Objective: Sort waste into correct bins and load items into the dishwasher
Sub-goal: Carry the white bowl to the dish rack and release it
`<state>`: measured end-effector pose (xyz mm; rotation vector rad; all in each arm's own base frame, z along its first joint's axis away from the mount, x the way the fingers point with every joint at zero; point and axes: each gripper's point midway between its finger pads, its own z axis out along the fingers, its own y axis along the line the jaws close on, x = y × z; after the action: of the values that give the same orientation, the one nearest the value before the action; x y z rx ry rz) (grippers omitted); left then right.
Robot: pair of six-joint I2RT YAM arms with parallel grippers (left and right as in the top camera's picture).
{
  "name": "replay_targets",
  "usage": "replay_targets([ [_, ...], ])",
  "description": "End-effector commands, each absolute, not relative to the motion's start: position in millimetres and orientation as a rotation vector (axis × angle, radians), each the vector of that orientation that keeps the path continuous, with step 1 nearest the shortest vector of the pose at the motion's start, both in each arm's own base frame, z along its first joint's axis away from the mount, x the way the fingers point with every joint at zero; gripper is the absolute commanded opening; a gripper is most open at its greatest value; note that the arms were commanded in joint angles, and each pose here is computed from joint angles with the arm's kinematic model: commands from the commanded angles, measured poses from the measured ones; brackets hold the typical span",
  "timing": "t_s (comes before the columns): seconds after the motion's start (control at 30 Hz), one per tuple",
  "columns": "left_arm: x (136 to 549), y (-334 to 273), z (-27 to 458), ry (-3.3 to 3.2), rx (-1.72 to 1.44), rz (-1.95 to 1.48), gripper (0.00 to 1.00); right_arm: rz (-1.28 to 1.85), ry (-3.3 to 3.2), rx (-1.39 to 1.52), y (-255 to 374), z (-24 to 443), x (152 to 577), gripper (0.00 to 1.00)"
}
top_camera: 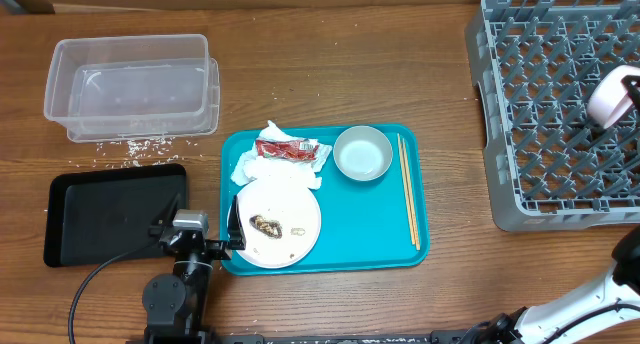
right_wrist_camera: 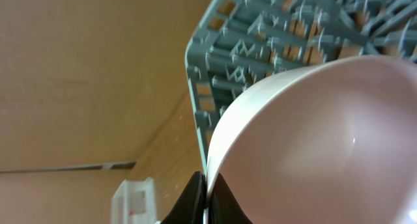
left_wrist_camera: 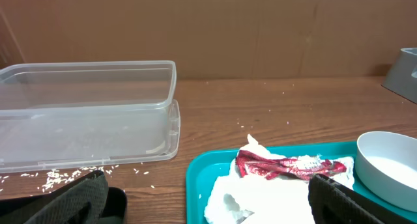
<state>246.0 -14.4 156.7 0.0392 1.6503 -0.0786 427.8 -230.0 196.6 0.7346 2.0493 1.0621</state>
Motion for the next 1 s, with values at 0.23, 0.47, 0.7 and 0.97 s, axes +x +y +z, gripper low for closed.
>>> replay_targets([
  [0.23,245.8,-13.3,156.5,1.645,0.026,-0.079,1.0,1.169,2.064,0.887,-232.6,171.4,407.3,0.04],
  [0.47,245.8,-13.3,156.5,1.645,0.026,-0.079,1.0,1.161,2.067,1.06,-244.7,173.3,376.1,0.05],
  [0.7,245.8,-13.3,156.5,1.645,0.026,-0.079,1.0,1.004,2.129,1.152,-235.0,208.6,344.4,0.17],
  [0.97,245.8,-13.3,156.5,1.645,0.026,-0.079,1.0,0.715,2.144,1.343,-251.3,220.3,321.3,0.35],
])
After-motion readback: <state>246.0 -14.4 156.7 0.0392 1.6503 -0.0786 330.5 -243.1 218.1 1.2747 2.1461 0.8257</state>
